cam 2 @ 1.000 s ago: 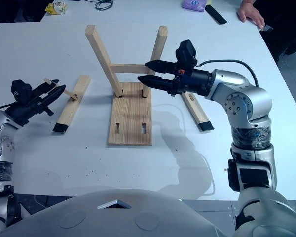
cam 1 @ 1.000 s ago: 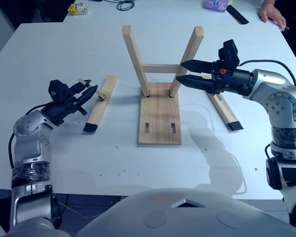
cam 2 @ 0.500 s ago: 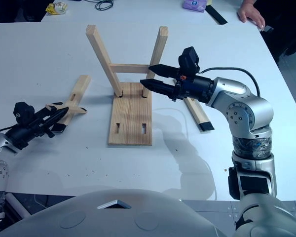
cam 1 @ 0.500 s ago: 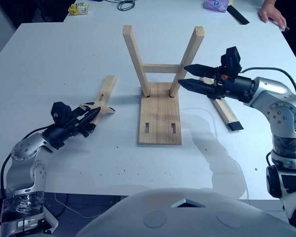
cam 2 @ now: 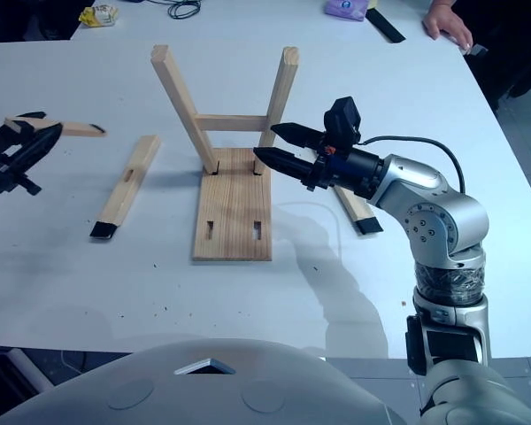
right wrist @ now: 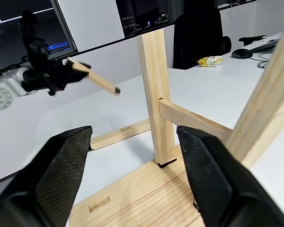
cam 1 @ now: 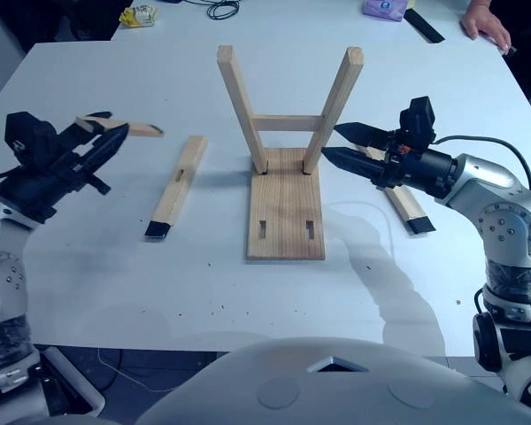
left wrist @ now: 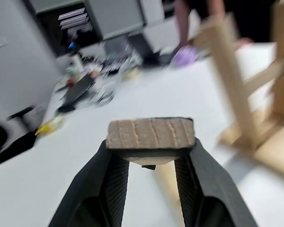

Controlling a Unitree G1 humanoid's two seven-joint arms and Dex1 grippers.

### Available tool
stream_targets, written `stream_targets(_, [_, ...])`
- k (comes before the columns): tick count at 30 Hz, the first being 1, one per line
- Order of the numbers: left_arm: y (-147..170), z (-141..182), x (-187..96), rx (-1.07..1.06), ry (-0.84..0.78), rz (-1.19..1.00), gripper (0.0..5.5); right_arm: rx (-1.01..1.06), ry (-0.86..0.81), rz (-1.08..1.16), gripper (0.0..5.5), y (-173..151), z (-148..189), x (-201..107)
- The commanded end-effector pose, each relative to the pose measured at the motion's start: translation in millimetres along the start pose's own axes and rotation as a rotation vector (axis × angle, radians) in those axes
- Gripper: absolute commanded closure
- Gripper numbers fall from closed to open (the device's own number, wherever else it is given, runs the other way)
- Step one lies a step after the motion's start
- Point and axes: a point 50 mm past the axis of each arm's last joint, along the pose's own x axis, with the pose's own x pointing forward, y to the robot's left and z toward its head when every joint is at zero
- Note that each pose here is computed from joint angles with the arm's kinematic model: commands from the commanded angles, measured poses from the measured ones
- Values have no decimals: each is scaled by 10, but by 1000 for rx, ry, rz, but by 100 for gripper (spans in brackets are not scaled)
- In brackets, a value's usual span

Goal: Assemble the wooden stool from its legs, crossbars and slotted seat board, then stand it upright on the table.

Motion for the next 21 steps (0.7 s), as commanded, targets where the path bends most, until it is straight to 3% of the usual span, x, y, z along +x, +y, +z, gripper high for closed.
stream_targets(1, [67,-526,-203,-38,186,60,419,6,-12,8,220,50,-7,33])
stream_targets(6, [-298,-647,-167,-127,164,-83,419,15,-15,8,220,70,-26,35])
stream_targets(18, [-1101,-445,-172,-240,129,-409,419,17,-18,7,220,72,-19,33])
stream_targets(21, [-1226,-349,-49,-264,67,-436,419,19,-19,8,220,77,-25,46])
